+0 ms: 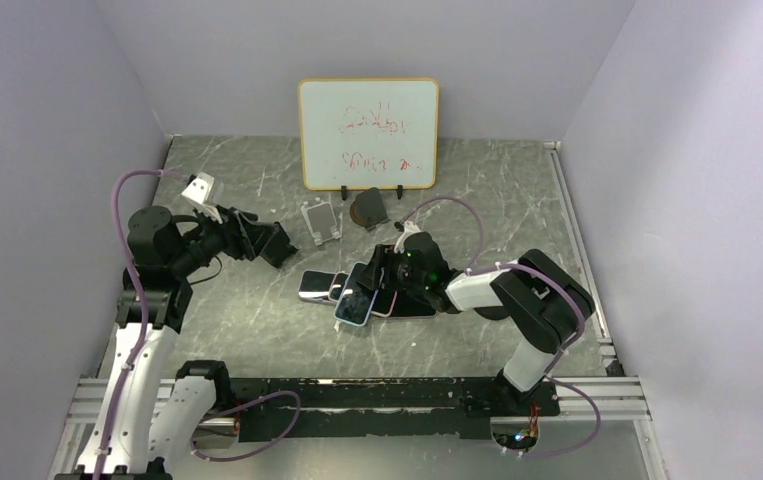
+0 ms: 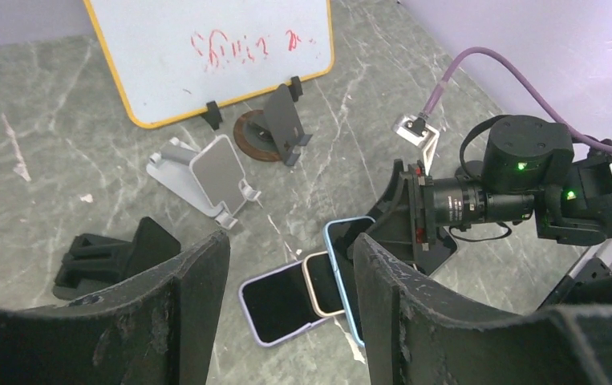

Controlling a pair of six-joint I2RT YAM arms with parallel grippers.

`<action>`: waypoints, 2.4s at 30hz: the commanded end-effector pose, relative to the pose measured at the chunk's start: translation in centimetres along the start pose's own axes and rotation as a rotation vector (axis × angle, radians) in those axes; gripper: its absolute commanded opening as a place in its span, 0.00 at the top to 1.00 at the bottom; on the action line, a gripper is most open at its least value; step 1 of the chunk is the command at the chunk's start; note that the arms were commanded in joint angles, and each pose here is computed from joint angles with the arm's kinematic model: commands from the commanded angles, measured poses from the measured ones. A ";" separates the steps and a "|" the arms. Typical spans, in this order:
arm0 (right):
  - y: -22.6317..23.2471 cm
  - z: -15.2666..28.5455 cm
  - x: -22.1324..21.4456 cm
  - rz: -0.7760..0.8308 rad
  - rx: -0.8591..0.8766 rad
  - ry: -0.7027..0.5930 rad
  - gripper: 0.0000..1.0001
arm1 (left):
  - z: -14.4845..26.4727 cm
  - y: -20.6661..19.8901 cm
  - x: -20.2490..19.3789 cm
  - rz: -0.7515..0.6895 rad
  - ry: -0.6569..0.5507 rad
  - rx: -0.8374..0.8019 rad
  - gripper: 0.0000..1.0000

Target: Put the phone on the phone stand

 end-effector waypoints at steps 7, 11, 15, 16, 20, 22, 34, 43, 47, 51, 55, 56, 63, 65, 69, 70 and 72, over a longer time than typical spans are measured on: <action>0.8 -0.9 1.6 0.037 -0.017 -0.095 0.47 | -1.8 -0.5 -3.5 0.159 -0.003 -0.090 0.38; 1.2 -0.5 2.7 0.068 -0.026 -0.119 0.68 | -2.6 -0.4 -4.9 0.207 0.029 -0.091 0.38; 2.1 -0.7 3.5 0.088 -0.006 -0.125 0.96 | -4.2 -2.2 -5.0 0.259 -0.005 -0.124 0.38; 2.4 -0.7 3.8 0.090 0.005 -0.129 1.00 | -4.8 -2.8 -5.5 0.274 0.001 -0.135 0.38; 4.5 0.2 5.0 0.146 0.076 -0.143 1.00 | -7.6 -6.0 -7.8 0.267 0.069 -0.182 0.38; 5.9 1.2 6.0 0.185 0.114 -0.161 1.00 | -8.8 -6.9 -8.3 0.230 0.096 -0.183 0.39; 11.6 8.1 10.6 0.316 0.289 -0.285 1.00 | -10.6 -9.2 -5.9 0.129 0.005 -0.322 0.41; 13.1 9.8 10.7 0.347 0.388 -0.308 1.00 | -10.0 -12.7 -5.5 0.161 -0.031 -0.600 0.47; 13.6 10.7 10.9 0.362 0.422 -0.318 1.00 | -10.3 -12.1 -6.0 0.137 -0.009 -0.554 0.46; 14.0 11.4 11.0 0.380 0.439 -0.320 1.00 | -10.2 -11.1 -5.4 0.107 -0.031 -0.489 0.43; 14.6 11.9 10.8 0.390 0.489 -0.313 1.00 | -10.2 -10.8 -4.8 0.093 -0.035 -0.482 0.41; 14.7 12.0 10.8 0.391 0.499 -0.315 1.00 | -10.3 -10.7 -4.8 0.091 -0.031 -0.479 0.40; 15.1 12.3 11.1 0.390 0.528 -0.339 1.00 | -10.1 -11.5 -5.6 0.122 -0.031 -0.567 0.45; 15.2 12.2 11.2 0.386 0.538 -0.343 1.00 | -9.9 -12.1 -5.9 0.133 -0.025 -0.615 0.52; 15.5 12.1 11.6 0.384 0.548 -0.350 1.00 | -9.9 -12.7 -6.6 0.156 -0.005 -0.681 0.77; 15.5 12.1 11.7 0.384 0.551 -0.352 1.00 | -9.9 -12.8 -6.8 0.158 0.001 -0.694 0.81; 15.5 12.2 12.0 0.383 0.553 -0.360 1.00 | -9.7 -13.0 -6.8 0.160 -0.002 -0.715 0.88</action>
Point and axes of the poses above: each gripper's point midway between its finger pads, its own z axis back along the fingers, its own y axis along the line the jaws close on, x = y × z, the point moved 2 cm from there along z, back along the fingers, and after that the axes turned 3 degrees about -z, right-handed, at the moved point
